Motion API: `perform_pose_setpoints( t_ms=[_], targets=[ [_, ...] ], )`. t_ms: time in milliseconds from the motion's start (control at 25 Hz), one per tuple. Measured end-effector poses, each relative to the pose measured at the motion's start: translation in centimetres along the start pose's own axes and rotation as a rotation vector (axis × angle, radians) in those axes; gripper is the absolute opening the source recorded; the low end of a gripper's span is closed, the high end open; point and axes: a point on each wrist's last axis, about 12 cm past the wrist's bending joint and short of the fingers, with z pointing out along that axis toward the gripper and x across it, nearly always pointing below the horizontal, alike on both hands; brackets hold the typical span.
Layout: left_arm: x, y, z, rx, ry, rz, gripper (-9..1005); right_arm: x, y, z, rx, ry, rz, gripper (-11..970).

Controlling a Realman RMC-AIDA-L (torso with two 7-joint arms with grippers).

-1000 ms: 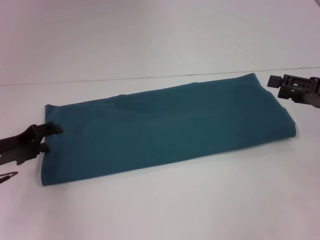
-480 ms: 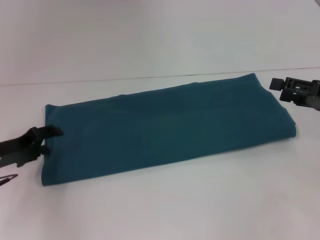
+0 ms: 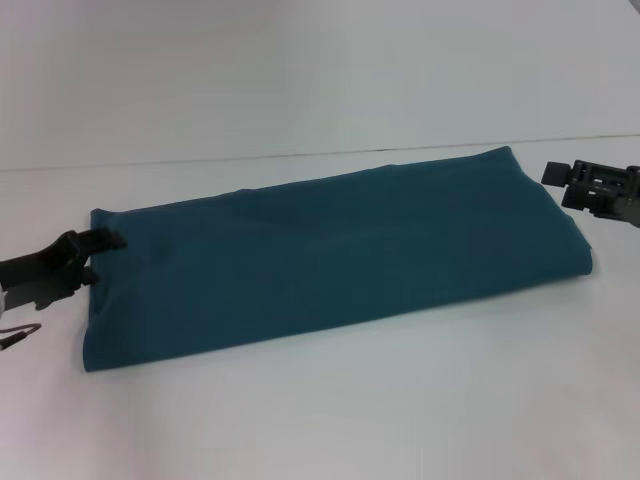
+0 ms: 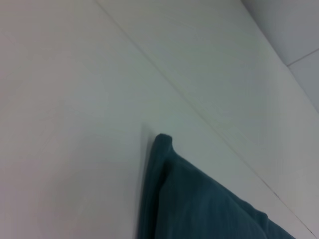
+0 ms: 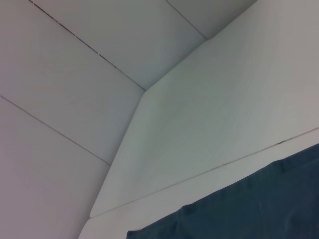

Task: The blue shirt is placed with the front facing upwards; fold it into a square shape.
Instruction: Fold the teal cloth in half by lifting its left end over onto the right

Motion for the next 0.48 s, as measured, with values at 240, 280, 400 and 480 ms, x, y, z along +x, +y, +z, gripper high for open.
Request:
perform_pose_setpoints(
  t_ms=[240, 280, 400, 480],
  targets=[
    [0.17, -0.25, 0.92, -0.023, -0.001, 0.021, 706, -0.01, -0.03, -0.01, 0.002, -0.002, 0.000, 866],
    [0.22, -0.28, 1.01, -0.023, 0.000, 0.025, 707, -0.01, -0.03, -0.02, 0.002, -0.002, 0.001, 866],
    [0.35, -0.30, 1.12, -0.024, 0.004, 0.026, 707, -0.01, -0.05, -0.04, 0.003, -0.003, 0.001, 866],
    [0.47, -0.30, 1.19, -0.025, 0.009, 0.028, 707, -0.02, -0.06, -0.04, 0.003, -0.004, 0.001, 866]
  ],
)
